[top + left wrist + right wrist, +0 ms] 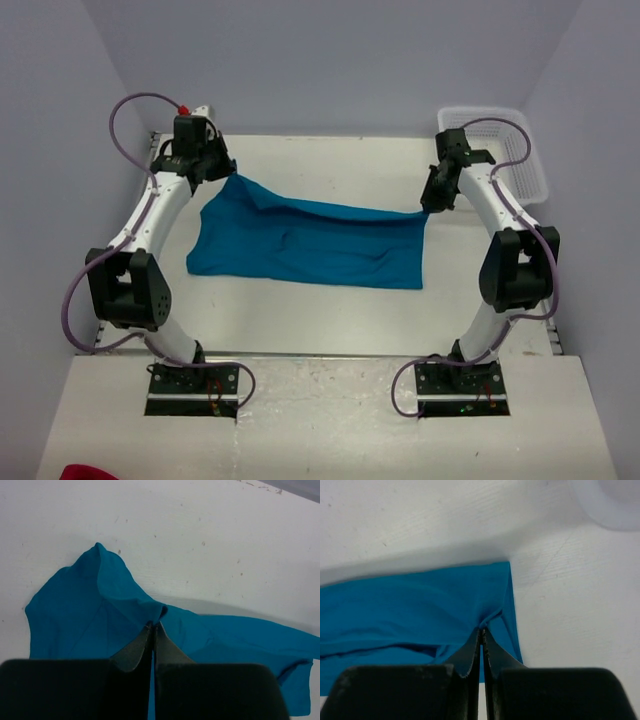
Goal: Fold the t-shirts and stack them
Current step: Fold the other side of the tshirt into a rectangle
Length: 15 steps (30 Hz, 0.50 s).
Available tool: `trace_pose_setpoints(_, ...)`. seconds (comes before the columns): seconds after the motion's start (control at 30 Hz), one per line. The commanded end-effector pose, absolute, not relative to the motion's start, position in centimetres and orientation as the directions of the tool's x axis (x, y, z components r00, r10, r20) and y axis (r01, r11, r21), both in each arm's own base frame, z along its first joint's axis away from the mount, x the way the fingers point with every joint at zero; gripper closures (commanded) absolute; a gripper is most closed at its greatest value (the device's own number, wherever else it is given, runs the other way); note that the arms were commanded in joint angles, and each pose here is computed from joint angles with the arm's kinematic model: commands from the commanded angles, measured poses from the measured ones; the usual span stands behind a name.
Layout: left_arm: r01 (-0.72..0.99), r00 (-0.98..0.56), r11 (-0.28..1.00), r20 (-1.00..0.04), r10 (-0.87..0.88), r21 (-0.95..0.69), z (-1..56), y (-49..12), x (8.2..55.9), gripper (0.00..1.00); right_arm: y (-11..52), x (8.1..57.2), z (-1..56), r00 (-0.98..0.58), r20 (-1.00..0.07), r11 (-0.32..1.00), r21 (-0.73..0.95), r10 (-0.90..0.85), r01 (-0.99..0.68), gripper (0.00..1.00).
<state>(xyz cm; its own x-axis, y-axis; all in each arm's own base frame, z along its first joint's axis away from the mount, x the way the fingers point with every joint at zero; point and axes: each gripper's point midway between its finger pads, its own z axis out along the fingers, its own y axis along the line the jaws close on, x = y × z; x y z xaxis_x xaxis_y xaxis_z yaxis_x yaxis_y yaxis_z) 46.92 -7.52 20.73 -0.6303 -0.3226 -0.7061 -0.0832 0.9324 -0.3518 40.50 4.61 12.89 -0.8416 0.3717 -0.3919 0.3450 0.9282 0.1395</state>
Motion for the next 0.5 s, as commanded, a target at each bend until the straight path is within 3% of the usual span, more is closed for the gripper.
trace_pose_setpoints(0.0,-0.090,-0.571,0.928,-0.745,-0.346,-0.362,23.3,-6.8,45.2,1.00,5.2,39.5,13.4,-0.826,-0.417,0.926,0.179,0.378,0.334,1.00)
trace_pose_setpoints(0.47,-0.178,-0.646,0.932,-0.677,-0.353,-0.317,18.0,-5.5,38.7,1.00,6.6,34.6,8.8,-0.866,-0.359,0.938,0.152,0.347,0.312,1.00)
